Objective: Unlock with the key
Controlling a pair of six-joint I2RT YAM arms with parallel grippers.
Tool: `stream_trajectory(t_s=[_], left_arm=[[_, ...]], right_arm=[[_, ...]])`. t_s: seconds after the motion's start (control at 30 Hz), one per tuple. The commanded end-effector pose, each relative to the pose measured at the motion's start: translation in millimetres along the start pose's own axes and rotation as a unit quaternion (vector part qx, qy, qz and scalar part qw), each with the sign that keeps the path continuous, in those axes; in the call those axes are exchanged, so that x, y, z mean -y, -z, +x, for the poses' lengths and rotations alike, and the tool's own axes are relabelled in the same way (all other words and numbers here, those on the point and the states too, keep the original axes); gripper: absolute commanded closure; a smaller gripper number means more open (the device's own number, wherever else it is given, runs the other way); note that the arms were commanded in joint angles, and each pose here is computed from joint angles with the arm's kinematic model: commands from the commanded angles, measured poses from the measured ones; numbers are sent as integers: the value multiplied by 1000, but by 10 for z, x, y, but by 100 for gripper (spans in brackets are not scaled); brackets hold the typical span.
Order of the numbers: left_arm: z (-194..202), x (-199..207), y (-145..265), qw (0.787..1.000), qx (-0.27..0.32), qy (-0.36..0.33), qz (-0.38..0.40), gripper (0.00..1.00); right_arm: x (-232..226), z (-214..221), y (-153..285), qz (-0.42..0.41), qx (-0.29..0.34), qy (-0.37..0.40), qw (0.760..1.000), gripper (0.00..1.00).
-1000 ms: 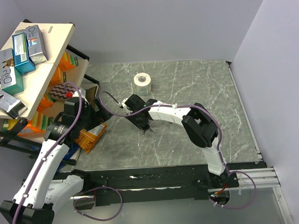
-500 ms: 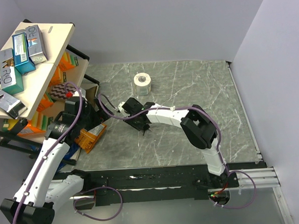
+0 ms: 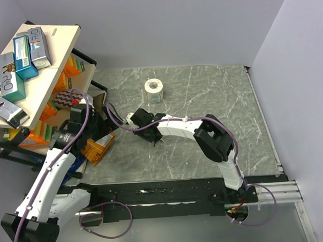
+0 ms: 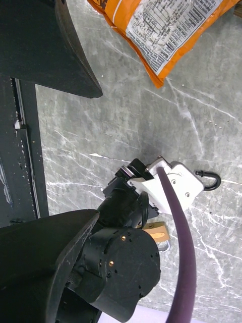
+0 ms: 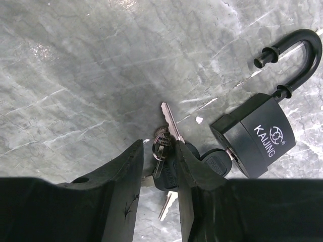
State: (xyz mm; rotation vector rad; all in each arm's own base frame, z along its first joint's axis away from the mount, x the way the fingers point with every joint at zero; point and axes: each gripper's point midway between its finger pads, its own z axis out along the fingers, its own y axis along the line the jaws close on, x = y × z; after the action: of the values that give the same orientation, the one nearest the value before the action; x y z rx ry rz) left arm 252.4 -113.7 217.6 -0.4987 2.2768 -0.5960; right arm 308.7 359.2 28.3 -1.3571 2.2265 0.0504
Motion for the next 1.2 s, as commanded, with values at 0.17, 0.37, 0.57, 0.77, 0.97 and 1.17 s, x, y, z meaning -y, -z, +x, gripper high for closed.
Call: stream_trajectory(t_s=[0.17, 0.37, 0.57, 0.77, 0.97, 1.17], left_arm=[[-35, 88, -1, 1000, -1, -3, 18, 4], [-37, 84, -7, 1000, -3, -2, 16, 4], [-42, 70, -7, 1000, -1, -1, 14, 4], [-57, 68, -29, 1000, 0, 1, 12, 4], [-61, 62, -49, 1000, -1, 3, 11, 4], [-72, 72, -62, 1000, -1, 6, 12, 4]], right_arm=[[-75, 32, -60, 11, -3, 34, 999, 63], [-5, 156, -140, 41, -28, 24, 999, 66], [-119, 294, -131, 16, -42, 9, 999, 75], [-432, 308, 13, -34, -33, 11, 999, 90], [-724, 242, 154, -65, -18, 5, 998, 92], [-897, 90, 268, -95, 7, -37, 995, 93]])
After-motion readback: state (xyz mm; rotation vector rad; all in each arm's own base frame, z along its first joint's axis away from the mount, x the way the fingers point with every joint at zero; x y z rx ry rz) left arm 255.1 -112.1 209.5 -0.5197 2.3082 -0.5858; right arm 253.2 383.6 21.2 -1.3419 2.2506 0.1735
